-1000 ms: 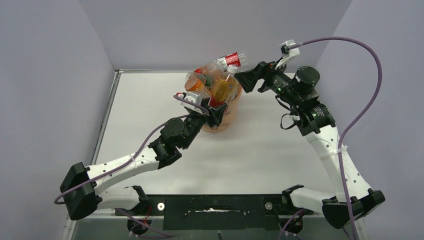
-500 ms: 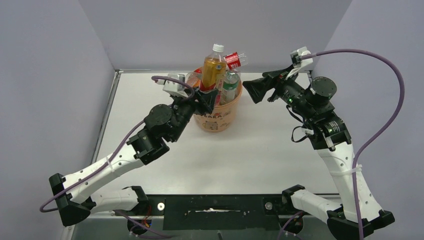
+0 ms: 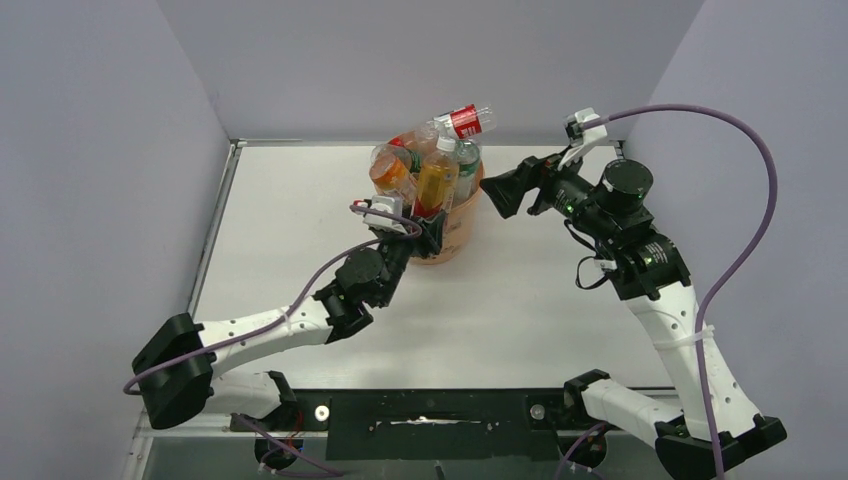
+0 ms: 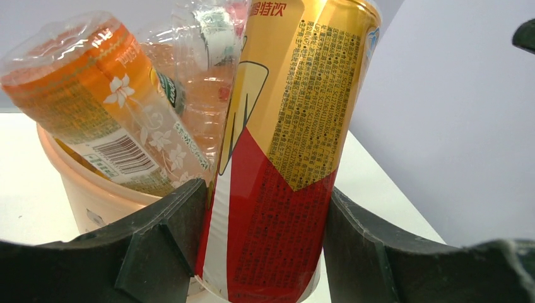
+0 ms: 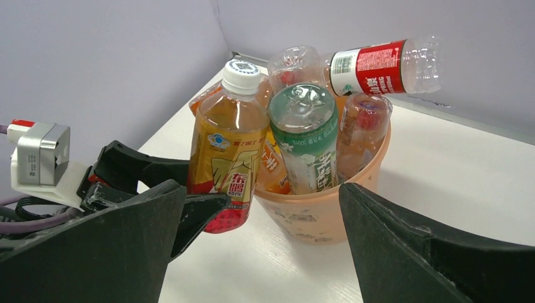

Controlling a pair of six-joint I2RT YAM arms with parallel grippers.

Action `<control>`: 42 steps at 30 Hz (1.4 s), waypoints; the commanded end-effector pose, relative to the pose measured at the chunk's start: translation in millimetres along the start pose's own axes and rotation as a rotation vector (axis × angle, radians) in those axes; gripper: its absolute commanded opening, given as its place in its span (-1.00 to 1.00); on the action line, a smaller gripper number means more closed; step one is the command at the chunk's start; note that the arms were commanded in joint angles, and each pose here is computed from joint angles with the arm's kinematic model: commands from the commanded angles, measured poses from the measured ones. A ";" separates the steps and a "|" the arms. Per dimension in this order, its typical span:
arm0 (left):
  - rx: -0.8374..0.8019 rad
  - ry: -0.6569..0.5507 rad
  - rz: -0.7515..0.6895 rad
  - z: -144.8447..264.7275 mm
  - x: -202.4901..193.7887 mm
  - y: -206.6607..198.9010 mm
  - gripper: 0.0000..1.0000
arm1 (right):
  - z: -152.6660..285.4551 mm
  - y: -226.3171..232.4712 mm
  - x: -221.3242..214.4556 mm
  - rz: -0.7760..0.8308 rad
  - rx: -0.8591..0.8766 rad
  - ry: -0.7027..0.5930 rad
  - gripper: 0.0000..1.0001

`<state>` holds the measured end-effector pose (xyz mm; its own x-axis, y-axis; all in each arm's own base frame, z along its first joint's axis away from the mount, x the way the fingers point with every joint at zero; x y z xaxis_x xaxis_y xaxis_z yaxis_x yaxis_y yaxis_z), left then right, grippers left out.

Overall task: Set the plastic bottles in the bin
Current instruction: Place the plastic bottle in the trash bin.

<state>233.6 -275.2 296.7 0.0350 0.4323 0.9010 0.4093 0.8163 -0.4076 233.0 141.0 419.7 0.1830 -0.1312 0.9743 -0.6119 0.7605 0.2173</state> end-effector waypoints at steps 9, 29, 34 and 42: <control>0.010 -0.302 0.094 0.2 28.4 -14.8 -0.17 | 12.3 -0.3 -3.5 0.035 -0.016 -0.019 0.96; 0.070 -0.432 -0.025 -8.3 5.4 -22.3 -0.03 | 8.9 1.0 -24.5 -0.004 0.023 0.021 1.00; 0.002 -0.406 -0.056 -5.6 8.6 -39.8 -0.03 | 4.5 9.8 -13.0 0.000 0.074 -0.008 0.95; -0.241 -0.196 0.029 21.7 37.1 -82.1 -0.05 | 6.9 35.2 -6.8 0.038 0.180 -0.017 0.69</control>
<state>205.4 -319.8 302.9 -0.2192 0.4125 0.8842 0.4621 0.8420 -0.2782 219.1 159.0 390.3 0.2543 -0.0775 0.9640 -0.6815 0.6928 0.2355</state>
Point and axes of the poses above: each gripper's point midway between its finger pads, its own z axis back along the fingers, its own y axis along the line the jaws close on, x = y × z, the point moved 7 cm from there along z, back along the fingers, and after that the axes turned 3 degrees about z, right-handed, at the moved point
